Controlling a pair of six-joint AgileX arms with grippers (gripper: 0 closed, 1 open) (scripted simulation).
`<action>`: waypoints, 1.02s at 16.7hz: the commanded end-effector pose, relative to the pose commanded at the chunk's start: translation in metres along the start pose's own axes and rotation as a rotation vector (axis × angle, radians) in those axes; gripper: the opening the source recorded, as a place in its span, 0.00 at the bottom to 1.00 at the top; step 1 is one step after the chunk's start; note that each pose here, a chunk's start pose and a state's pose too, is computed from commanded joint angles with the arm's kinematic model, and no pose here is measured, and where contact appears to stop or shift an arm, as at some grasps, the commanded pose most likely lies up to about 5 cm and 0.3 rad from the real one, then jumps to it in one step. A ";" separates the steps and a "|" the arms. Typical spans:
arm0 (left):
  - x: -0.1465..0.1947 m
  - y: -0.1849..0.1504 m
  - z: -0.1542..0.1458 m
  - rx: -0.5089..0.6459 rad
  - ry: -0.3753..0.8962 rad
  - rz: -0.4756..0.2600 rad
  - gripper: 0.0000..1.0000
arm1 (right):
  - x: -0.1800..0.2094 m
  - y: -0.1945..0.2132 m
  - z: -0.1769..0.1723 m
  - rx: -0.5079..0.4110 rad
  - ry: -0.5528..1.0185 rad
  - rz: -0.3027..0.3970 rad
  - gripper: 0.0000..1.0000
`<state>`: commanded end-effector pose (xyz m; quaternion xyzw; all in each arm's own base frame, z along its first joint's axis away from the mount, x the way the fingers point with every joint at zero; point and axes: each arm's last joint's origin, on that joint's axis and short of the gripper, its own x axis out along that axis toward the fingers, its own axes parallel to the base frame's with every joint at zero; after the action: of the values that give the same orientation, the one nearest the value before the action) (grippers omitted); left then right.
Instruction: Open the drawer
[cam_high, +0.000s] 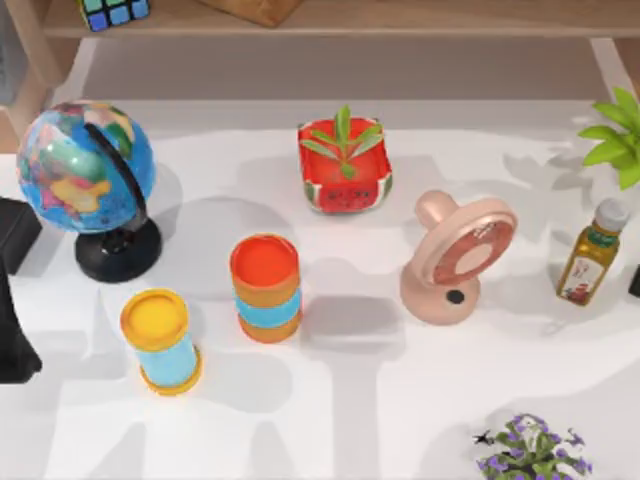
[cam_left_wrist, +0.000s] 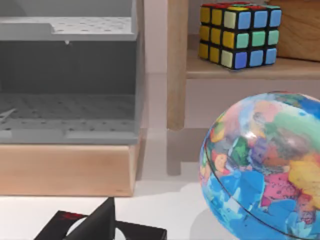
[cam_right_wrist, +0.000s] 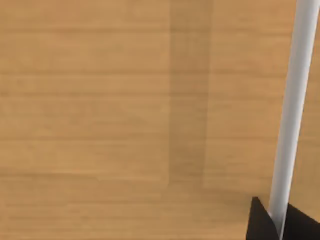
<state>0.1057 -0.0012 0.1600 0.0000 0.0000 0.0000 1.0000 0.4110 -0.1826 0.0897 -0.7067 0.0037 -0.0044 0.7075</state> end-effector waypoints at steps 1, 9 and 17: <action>0.000 0.000 0.000 0.000 0.000 0.000 1.00 | -0.010 0.002 0.000 0.003 0.002 0.006 0.00; 0.000 0.000 0.000 0.000 0.000 0.000 1.00 | -0.047 0.002 0.001 0.003 0.003 0.005 0.00; 0.000 0.000 0.000 0.000 0.000 0.000 1.00 | -0.092 0.004 0.001 0.008 0.002 0.013 0.00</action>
<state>0.1057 -0.0012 0.1600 0.0000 0.0000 0.0000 1.0000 0.3192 -0.1808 0.0856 -0.7036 0.0092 -0.0004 0.7105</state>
